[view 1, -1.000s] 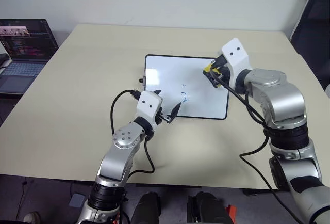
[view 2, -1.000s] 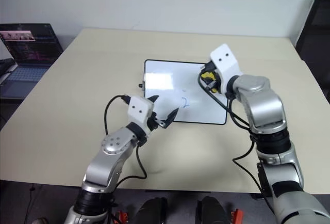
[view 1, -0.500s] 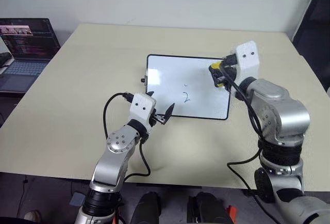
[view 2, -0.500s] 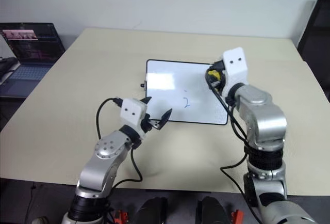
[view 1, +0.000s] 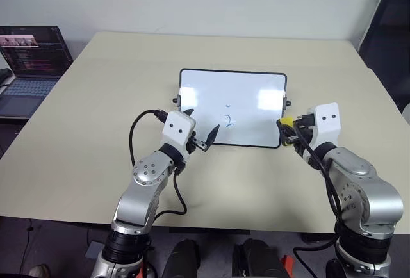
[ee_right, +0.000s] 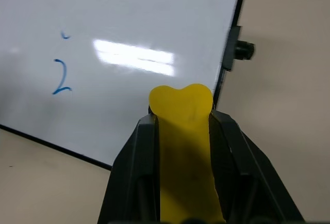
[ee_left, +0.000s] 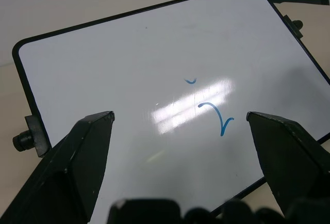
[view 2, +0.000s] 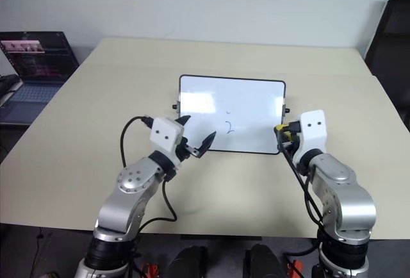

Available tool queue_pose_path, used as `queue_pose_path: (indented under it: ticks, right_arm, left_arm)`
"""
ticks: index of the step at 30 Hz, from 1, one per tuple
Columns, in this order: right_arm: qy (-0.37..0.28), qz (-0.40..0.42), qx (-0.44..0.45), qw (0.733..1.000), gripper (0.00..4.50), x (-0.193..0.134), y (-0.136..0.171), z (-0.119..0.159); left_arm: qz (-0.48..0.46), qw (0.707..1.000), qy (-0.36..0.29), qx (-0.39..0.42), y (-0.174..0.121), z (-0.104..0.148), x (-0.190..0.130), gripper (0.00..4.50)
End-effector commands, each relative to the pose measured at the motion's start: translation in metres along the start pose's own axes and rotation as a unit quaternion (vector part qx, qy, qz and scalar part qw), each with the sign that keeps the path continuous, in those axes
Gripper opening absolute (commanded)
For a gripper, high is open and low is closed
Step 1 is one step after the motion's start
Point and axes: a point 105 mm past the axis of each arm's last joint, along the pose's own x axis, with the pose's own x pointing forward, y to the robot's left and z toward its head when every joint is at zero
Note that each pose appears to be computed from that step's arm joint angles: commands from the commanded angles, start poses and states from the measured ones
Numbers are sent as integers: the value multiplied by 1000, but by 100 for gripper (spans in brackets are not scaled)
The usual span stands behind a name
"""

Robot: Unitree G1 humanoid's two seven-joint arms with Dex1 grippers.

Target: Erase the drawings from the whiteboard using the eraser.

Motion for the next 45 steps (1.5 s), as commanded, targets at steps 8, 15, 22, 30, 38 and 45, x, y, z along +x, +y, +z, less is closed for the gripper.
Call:
queue_pose_path:
  ticks: [8, 15, 22, 30, 38, 45]
  right_arm:
    - [-75, 41, -179, 980, 97, 24, 14, 64]
    - [-77, 109, -265, 955, 97, 61, 45, 76]
    - [-80, 153, -292, 941, 97, 79, 75, 77]
    - [-86, 175, -315, 929, 97, 102, 94, 87]
    - [-78, 179, -346, 917, 97, 109, 93, 88]
    - [-48, 201, -378, 902, 97, 110, 96, 73]
  left_arm:
    - [0, 1000, -21, 3, -3, 11, 0, 450]
    - [4, 1000, -22, 4, -3, 12, -2, 450]
    - [10, 1000, -21, 7, -3, 12, -5, 450]
    - [15, 1000, -19, 7, -3, 12, -7, 450]
    - [20, 1000, -15, 5, -3, 11, -10, 450]
    - [26, 1000, -13, 3, -2, 11, -11, 450]
